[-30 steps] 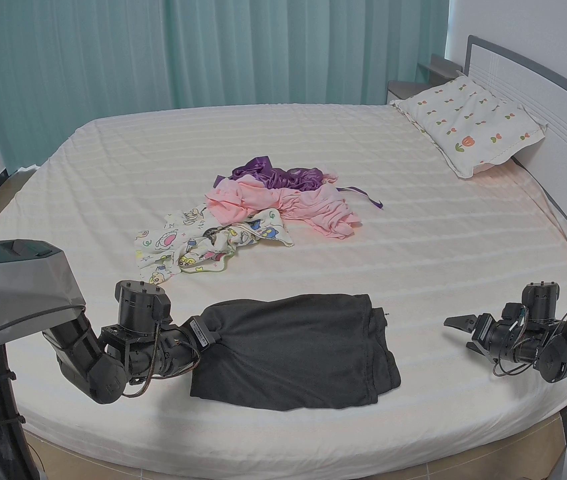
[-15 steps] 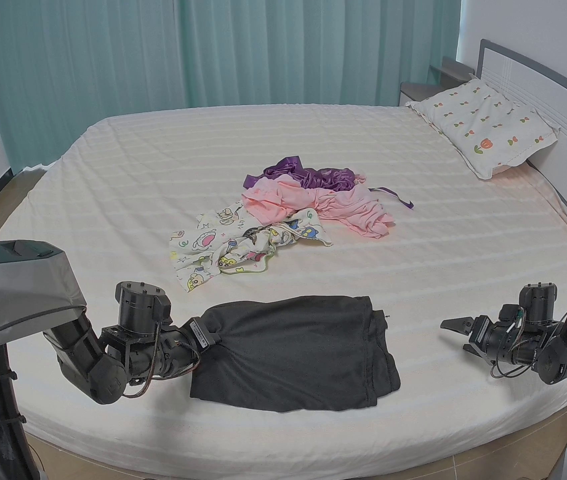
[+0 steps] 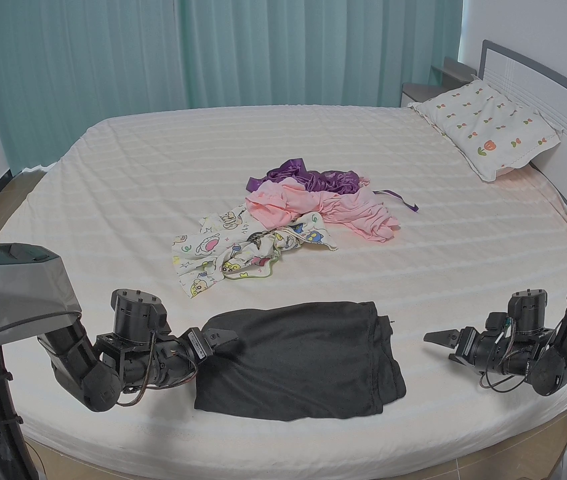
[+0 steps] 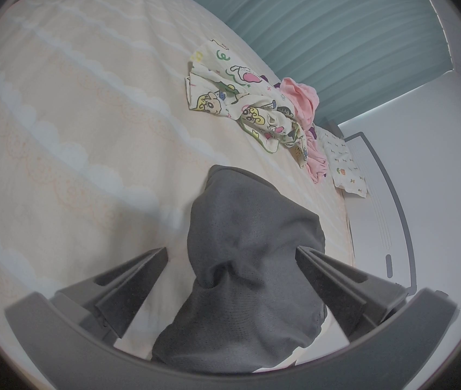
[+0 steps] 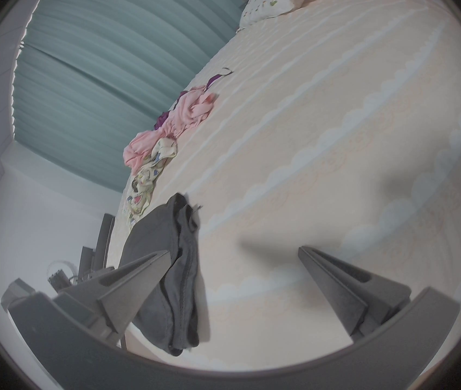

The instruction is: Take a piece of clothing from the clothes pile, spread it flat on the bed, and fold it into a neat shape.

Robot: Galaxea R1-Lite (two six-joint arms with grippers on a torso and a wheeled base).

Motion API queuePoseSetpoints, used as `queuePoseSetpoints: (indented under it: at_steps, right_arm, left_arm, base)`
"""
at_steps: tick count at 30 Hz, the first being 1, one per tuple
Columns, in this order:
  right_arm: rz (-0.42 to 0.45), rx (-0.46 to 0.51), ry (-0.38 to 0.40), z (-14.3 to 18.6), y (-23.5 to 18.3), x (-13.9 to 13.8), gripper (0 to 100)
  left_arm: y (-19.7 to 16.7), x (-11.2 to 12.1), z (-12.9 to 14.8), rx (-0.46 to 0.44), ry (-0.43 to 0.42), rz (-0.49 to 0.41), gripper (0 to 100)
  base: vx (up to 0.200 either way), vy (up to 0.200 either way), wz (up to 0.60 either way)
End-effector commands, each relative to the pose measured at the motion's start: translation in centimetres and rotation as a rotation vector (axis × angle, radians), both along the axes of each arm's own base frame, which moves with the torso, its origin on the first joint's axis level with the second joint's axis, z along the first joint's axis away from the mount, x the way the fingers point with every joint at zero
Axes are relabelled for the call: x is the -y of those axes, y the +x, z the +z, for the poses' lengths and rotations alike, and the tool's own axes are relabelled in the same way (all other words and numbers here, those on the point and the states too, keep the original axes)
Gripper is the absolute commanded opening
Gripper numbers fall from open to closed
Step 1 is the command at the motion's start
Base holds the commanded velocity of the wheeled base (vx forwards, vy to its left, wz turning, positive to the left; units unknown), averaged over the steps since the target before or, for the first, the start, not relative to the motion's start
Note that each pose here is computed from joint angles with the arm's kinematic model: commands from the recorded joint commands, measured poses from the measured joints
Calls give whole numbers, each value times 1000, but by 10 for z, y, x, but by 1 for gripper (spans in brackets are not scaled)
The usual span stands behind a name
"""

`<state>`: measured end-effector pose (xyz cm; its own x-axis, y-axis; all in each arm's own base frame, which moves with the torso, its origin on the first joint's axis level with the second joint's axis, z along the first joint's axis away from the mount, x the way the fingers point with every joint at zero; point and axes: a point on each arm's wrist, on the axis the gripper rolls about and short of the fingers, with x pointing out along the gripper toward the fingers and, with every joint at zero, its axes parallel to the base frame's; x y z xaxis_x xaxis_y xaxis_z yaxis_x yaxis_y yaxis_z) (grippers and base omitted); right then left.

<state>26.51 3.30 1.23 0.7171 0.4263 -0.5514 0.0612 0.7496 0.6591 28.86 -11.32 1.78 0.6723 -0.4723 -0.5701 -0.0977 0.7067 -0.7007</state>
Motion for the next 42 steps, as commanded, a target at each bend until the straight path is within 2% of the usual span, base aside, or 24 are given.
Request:
queuePoseSetpoints:
  at_steps: [1, 3, 4, 7, 9, 14, 19, 22, 25, 33, 42]
  right_arm:
    - [118, 9, 2, 1, -20, -29, 100]
    - [141, 12, 9, 0, -24, -35, 100]
    - [170, 12, 26, 0, -32, -47, 100]
    - [184, 14, 38, -1, -37, -60, 100]
    - [211, -2, 18, -9, -40, -73, 100]
    - [217, 14, -18, -22, -43, -86, 100]
    - [236, 24, -15, -24, -49, -88, 100]
    - [238, 27, -15, -27, -48, -89, 100]
    - [238, 23, -17, -30, -48, -89, 100]
    - [238, 24, -13, -31, -46, -90, 100]
    - [241, 37, 0, -31, -43, -93, 100]
  left_arm:
    - [14, -23, 7, 29, -18, 85, 100]
    - [17, -27, 7, 31, -22, 97, 100]
    - [18, -30, 5, 26, -24, 107, 100]
    - [16, -30, 5, 16, -41, 77, 100]
    - [10, -31, 5, -2, -77, 12, 100]
    - [8, -35, 2, -5, -89, -26, 100]
    - [-1, -36, -5, -16, -52, -98, 100]
    - [-12, -38, -12, -4, 11, -187, 100]
    - [-18, -39, -17, -8, 42, -227, 100]
    - [-33, -37, -14, -10, -20, -317, 100]
    - [-43, -26, -12, -8, -21, -371, 100]
  base:
    - [0, 0, 0]
    - [0, 0, 0]
    - [0, 0, 0]
    - [0, 0, 0]
    - [0, 0, 0]
    - [0, 0, 0]
    - [0, 0, 0]
    - [0, 0, 0]
    - [0, 0, 0]
    - [0, 0, 0]
    - [0, 0, 0]
